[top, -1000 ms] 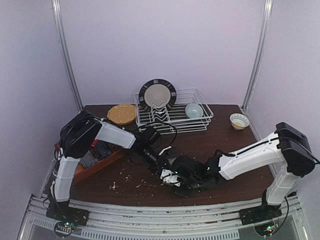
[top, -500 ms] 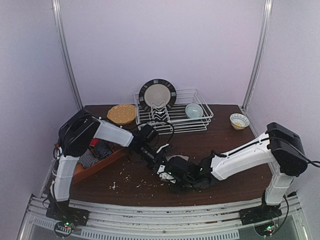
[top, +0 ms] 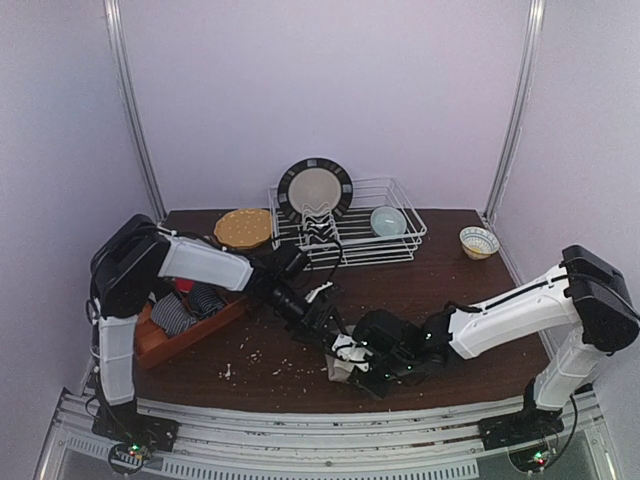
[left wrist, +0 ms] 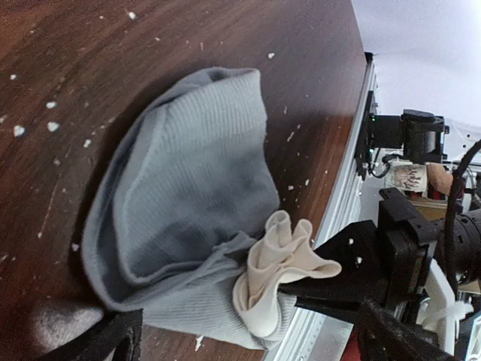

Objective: Roll the underwear
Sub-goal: Roll the underwear at the center of the board.

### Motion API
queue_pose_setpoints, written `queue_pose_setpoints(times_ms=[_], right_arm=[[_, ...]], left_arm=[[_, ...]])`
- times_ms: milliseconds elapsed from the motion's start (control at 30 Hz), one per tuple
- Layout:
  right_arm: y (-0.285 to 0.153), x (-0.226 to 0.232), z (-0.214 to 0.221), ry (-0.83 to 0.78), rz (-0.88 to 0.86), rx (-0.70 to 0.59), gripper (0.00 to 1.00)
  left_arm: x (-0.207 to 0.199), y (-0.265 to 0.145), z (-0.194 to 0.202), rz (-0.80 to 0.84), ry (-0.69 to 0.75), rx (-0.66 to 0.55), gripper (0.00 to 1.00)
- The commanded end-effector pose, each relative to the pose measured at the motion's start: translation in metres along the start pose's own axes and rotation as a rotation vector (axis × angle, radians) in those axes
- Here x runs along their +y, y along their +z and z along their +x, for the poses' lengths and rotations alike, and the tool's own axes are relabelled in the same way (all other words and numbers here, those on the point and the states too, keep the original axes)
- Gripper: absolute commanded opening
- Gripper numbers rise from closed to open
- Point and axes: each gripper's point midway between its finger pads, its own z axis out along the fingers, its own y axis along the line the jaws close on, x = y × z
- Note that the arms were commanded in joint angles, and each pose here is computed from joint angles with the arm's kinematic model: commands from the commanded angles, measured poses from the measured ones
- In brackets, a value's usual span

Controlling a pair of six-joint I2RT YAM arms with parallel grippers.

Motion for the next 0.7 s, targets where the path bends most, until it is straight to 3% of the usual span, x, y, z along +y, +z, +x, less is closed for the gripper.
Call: queue_pose_setpoints(times_ms=[0, 200, 333, 467, 667], right_arm=[[-0.004, 0.013, 0.055, 0.149, -0.146, 0.184, 0.0], [-0.01, 0.013, 0.053, 0.27, -0.266, 0.174, 0.0], [-0.019, 0.017, 0.044, 0.348, -0.376, 0.157, 0.0], [-0.025, 0.016, 0.036, 0.454, -0.487, 0.154, 0.0], [-0.024, 0.021, 0.034, 0.57, -0.604, 0.183, 0.0]], left_arm=[[-0.015, -0.02, -0.009, -0.081, 0.032, -0.088, 0.98], [-0.004, -0.048, -0.013, -0.246, 0.069, -0.232, 0.97], [-0.008, -0.074, -0.012, -0.329, 0.169, -0.364, 0.98], [-0.022, -0.095, -0.004, -0.41, 0.382, -0.502, 0.98], [-0.068, -0.084, 0.031, -0.311, 0.818, -0.608, 0.98]])
